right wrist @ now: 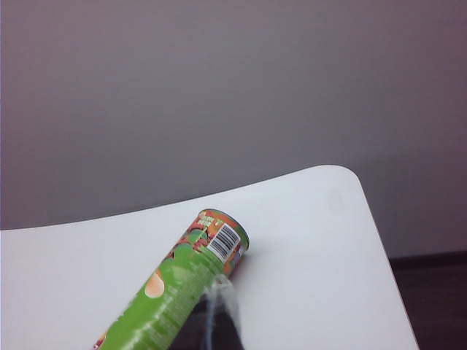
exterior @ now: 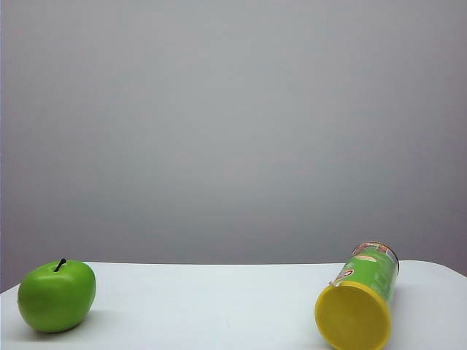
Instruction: Pick up the green bucket of chips from the desk, place it near the apple, and finally stand it up.
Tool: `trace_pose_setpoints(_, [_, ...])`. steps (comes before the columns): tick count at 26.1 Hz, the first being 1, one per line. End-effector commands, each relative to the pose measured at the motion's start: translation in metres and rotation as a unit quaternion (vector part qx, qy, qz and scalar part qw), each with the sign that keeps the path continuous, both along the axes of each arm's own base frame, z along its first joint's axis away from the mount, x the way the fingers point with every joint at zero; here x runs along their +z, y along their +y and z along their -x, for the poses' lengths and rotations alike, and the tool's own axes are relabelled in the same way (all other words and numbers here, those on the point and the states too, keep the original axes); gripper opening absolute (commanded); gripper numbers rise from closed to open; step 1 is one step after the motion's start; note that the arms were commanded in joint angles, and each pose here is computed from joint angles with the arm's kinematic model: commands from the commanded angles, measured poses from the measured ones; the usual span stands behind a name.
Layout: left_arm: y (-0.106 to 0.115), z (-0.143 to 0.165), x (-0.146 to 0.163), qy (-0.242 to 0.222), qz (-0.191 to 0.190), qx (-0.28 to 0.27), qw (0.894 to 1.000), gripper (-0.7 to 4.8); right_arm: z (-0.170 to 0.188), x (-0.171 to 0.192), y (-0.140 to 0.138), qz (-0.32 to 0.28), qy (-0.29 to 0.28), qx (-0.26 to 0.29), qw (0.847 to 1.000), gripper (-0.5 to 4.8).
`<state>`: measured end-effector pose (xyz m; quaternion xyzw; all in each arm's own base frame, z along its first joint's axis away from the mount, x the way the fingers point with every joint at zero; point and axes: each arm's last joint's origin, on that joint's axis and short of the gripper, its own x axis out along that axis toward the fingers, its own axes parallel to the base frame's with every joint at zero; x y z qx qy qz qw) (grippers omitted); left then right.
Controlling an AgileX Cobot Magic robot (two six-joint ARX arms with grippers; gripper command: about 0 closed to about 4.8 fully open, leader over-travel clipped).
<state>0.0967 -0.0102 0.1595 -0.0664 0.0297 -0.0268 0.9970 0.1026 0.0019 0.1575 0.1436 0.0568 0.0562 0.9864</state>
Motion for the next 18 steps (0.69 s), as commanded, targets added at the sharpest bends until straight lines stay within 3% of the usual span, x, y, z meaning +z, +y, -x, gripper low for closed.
trace_pose_setpoints(1, [0.0, 0.0, 0.006, -0.028, 0.013, -0.002, 1.0, -0.02, 0.0, 0.002, 0.0, 0.001, -0.016, 0.001, 1.0, -0.06])
trace_pose_setpoints(10, [0.0, 0.003, 0.019, -0.041, 0.002, -0.013, 0.999, -0.03, 0.0, 0.012, -0.001, 0.025, -0.036, -0.02, 0.999, -0.06])
trace_pose_setpoints(14, [0.002, 0.011, 0.055, -0.088, 0.008, 0.01, 0.996, -0.03, 0.007, 0.058, -0.006, 0.031, -0.109, -0.104, 0.988, -0.06])
trace_pose_setpoints(15, [0.003, 0.013, 0.071, -0.099, 0.009, 0.016, 0.995, -0.03, 0.008, 0.078, -0.007, 0.058, -0.141, -0.118, 0.981, -0.06])
trace_pose_setpoints(18, [0.003, 0.013, 0.1, -0.091, 0.004, 0.018, 0.996, -0.04, 0.001, 0.118, -0.007, 0.091, -0.145, -0.126, 0.977, -0.06])
